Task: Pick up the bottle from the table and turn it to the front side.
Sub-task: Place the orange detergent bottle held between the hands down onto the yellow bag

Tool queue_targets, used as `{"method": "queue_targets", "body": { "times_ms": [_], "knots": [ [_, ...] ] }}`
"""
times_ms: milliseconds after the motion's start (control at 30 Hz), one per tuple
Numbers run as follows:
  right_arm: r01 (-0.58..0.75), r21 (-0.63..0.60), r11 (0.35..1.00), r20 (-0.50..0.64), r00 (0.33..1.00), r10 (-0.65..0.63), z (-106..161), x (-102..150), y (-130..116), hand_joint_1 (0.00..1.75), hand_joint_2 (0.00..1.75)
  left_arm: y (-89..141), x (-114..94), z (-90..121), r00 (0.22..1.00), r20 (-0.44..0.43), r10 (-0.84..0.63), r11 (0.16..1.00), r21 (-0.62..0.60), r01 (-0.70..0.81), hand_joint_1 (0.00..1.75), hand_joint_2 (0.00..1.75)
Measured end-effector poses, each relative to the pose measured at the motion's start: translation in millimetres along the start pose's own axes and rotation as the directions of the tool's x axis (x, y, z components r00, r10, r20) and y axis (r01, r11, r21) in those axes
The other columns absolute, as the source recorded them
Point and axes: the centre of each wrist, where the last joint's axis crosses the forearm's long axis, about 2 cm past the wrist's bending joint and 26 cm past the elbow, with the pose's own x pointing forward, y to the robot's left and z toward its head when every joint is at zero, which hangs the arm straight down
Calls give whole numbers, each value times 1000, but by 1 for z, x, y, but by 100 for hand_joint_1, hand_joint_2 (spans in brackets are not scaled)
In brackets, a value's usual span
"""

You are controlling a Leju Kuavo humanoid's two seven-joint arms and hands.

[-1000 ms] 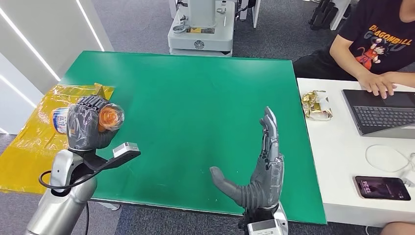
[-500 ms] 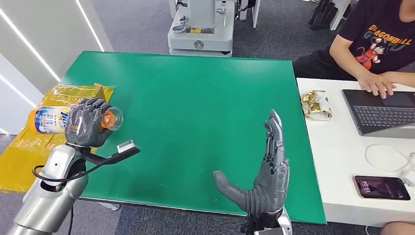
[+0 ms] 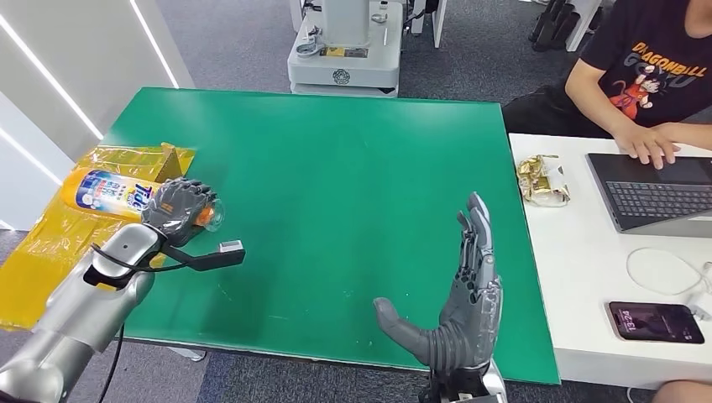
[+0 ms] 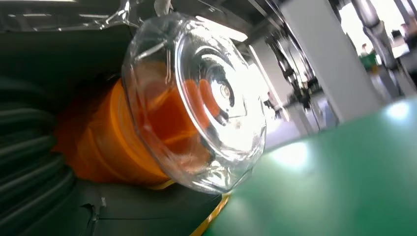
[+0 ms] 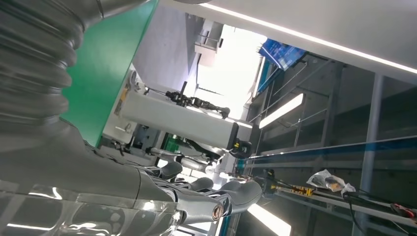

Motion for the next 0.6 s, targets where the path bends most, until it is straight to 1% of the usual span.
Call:
{"method": "queue_targets", "body": {
  "times_ms": [167,300,433,600],
  "knots": [
    [25,-1,1000,12,1000,-25,-8,-2,1,0,175,-18,-21,-1,999,54,2,980,-197,9,175,175],
    [33,4,999,21,999,-34,-13,-6,2,0,175,-34,-36,4,999,48,21,949,-316,-5,175,175],
    [36,11,999,24,999,-36,-16,-8,4,0,175,-47,-42,12,999,29,34,922,-386,-21,175,175],
    [40,15,999,22,999,-40,-18,-11,5,0,175,-57,-47,20,999,9,40,902,-430,-32,175,175]
  ]
}}
